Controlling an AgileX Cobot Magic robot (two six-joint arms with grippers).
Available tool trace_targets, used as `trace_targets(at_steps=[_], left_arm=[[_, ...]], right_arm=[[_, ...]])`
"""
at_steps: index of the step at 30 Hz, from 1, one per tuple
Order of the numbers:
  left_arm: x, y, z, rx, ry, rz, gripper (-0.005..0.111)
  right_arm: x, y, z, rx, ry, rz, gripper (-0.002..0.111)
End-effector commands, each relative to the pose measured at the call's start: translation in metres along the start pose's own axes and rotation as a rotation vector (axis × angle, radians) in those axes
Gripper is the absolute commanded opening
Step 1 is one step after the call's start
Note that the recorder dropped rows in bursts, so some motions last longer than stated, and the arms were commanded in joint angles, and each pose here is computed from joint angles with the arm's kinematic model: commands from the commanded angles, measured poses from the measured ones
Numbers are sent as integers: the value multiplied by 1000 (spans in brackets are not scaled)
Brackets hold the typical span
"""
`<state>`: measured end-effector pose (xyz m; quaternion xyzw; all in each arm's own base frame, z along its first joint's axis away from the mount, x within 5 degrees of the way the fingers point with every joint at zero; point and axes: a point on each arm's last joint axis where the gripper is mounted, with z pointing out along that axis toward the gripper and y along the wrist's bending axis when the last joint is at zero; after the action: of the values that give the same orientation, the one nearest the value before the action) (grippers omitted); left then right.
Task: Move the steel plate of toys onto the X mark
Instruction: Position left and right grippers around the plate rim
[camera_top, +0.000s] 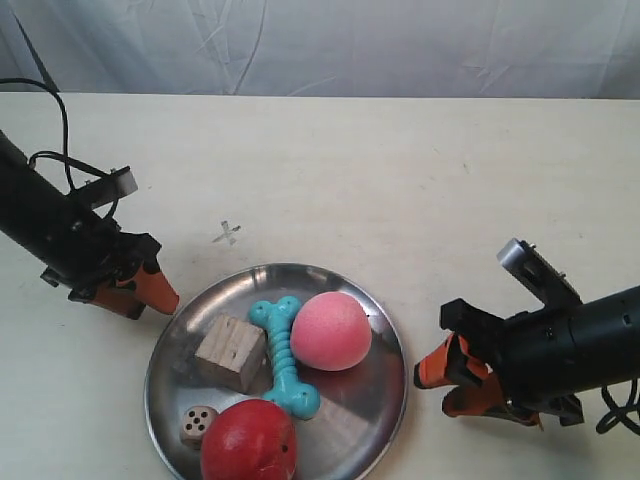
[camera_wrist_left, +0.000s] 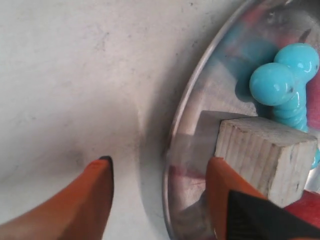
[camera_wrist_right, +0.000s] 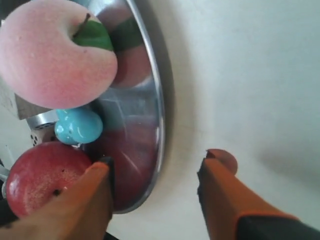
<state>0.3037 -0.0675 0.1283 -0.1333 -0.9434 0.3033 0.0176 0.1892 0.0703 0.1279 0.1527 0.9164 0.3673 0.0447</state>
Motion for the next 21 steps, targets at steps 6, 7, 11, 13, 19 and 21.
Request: trace_targets(at_steps=[6, 7, 11, 13, 19, 21], left_arm=[[-1, -2, 0, 16, -6, 14, 54], [-1, -3, 0, 17, -7, 13, 54], [0, -3, 0, 25, 1, 13, 54], [0, -3, 0, 26, 0, 12, 54], [0, -13, 6, 28, 21, 44, 54], [0, -16, 10, 7, 33, 72, 54]], right_arm=[[22, -6, 11, -17, -22, 32, 51], [24, -3, 14, -14, -18, 26, 51], [30, 4, 25, 33, -55, 17, 51], [35, 5, 29, 70, -49, -17, 51], [36, 5, 31, 98, -55, -40, 51], [36, 5, 31, 98, -55, -40, 51]])
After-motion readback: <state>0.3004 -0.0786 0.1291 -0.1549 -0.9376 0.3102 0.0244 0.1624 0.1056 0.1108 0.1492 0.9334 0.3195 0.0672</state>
